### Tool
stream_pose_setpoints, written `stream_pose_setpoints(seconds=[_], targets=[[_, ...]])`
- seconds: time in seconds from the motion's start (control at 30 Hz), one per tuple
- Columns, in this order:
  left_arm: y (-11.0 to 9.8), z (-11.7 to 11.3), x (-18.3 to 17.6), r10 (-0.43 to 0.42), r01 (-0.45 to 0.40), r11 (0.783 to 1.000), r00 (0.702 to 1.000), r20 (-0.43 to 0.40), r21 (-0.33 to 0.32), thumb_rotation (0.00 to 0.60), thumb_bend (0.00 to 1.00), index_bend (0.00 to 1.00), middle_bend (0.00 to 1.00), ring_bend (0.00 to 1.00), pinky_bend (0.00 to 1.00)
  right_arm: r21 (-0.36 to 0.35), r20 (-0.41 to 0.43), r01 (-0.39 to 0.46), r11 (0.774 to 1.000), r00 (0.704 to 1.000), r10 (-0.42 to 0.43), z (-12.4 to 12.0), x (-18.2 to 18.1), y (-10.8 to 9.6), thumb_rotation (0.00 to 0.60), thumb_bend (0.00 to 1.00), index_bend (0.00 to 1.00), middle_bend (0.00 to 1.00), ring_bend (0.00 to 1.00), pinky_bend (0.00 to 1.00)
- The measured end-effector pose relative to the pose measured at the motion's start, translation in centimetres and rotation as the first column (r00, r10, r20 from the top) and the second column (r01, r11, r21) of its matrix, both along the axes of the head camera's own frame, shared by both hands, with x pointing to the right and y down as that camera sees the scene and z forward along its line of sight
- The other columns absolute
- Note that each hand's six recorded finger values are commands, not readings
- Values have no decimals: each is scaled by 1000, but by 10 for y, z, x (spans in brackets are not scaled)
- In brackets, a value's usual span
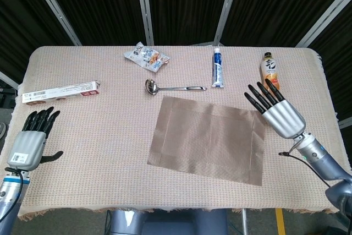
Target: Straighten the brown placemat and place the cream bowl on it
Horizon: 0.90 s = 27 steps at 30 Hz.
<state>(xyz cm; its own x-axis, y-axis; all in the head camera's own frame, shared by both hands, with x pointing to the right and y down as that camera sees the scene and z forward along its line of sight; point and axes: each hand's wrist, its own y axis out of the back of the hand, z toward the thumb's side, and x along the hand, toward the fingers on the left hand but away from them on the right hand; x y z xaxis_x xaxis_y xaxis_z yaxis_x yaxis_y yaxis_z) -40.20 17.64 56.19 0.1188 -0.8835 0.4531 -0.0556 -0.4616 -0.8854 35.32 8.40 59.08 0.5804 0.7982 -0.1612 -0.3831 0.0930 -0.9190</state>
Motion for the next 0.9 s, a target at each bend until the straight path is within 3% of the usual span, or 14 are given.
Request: stream_pose_setpoints(seconds=[0.13, 0.23, 0.33, 0.47, 0.57, 0.7, 0.9], targets=[[3, -2, 13, 71, -71, 997, 996, -45, 16, 600, 0, 1, 0, 0, 0, -86, 127, -134, 987, 981, 144, -17, 8, 20, 600, 0, 0, 0, 0, 0], [7, 0, 25, 147, -146, 989, 986, -72, 26, 600, 0, 33, 0, 0, 0, -180, 226, -237, 955, 935, 275, -31, 15, 38, 600, 0, 0, 0, 0, 0], [9, 7, 41, 230, -229, 973, 967, -113, 22, 600, 0, 82, 0, 0, 0, -279, 295, -335, 900, 862, 412, -45, 24, 60, 600, 0, 0, 0, 0, 0], [9, 20, 65, 333, -335, 942, 928, -170, 17, 600, 0, 122, 0, 0, 0, -385, 333, -457, 802, 741, 582, -60, 40, 93, 600, 0, 0, 0, 0, 0], [11, 31, 81, 385, -391, 920, 902, -195, 6, 600, 1, 146, 0, 0, 0, -430, 324, -509, 745, 684, 654, -64, 46, 114, 600, 0, 0, 0, 0, 0], [14, 50, 104, 433, -448, 894, 874, -219, -21, 600, 8, 167, 0, 0, 0, -445, 300, -533, 719, 668, 681, -62, 44, 127, 600, 0, 0, 0, 0, 0], [16, 82, 132, 510, -529, 847, 835, -205, -49, 600, 48, 172, 0, 0, 0, -441, 267, -545, 713, 679, 684, -52, 41, 135, 600, 0, 0, 0, 0, 0]])
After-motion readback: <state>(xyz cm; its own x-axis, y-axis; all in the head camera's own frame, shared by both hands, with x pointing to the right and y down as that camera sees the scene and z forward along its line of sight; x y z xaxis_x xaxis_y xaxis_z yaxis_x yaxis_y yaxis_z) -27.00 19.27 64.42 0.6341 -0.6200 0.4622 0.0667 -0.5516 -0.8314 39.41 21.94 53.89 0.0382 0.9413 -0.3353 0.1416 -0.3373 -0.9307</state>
